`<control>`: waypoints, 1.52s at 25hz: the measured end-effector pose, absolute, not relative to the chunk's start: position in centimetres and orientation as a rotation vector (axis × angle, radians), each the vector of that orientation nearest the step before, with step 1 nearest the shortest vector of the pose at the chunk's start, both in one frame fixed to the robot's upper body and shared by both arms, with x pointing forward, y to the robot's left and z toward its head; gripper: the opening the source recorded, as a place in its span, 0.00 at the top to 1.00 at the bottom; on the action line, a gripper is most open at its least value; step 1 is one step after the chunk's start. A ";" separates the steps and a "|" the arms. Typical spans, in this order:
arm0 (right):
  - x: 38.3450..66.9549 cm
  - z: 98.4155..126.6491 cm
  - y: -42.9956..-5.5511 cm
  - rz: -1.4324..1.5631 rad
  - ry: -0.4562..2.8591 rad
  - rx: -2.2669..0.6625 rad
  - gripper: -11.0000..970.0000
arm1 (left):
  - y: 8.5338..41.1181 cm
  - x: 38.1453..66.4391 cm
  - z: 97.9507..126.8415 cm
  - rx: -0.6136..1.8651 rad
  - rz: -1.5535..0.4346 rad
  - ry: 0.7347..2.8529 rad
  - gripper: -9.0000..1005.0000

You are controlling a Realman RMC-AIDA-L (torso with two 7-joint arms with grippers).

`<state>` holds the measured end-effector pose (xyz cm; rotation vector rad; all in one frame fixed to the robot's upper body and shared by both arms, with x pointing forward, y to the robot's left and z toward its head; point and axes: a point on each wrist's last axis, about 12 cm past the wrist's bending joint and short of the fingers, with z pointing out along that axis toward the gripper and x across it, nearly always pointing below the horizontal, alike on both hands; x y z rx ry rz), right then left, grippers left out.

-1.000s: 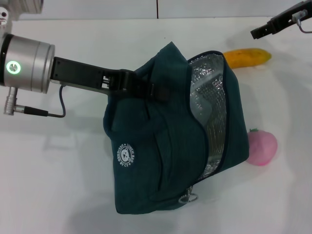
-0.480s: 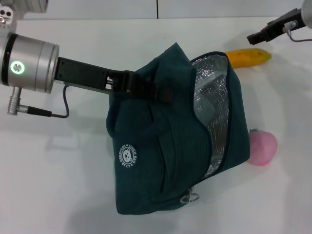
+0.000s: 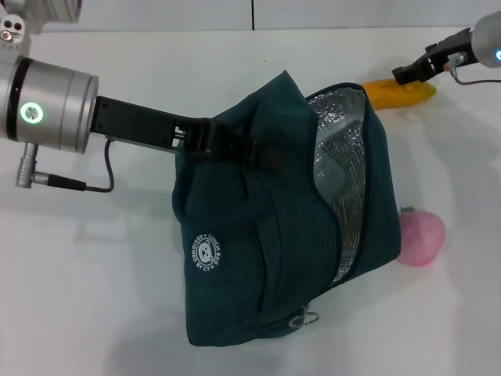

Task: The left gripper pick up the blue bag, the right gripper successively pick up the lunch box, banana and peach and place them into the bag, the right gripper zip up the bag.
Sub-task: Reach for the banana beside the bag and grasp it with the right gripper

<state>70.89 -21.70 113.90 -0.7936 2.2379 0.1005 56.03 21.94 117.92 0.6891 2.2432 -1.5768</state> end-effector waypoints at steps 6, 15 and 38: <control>70.7 113.7 -21.6 0.118 2.247 -0.801 0.25 | 21.9 56.0 117.6 0.682 -1.592 2.247 0.95; 70.8 116.4 -20.5 0.214 2.220 -0.855 0.25 | 22.6 55.7 117.4 0.663 -1.590 2.254 0.95; 70.4 114.9 -20.5 0.197 2.262 -0.885 0.25 | 22.8 55.8 117.7 0.661 -1.594 2.207 0.95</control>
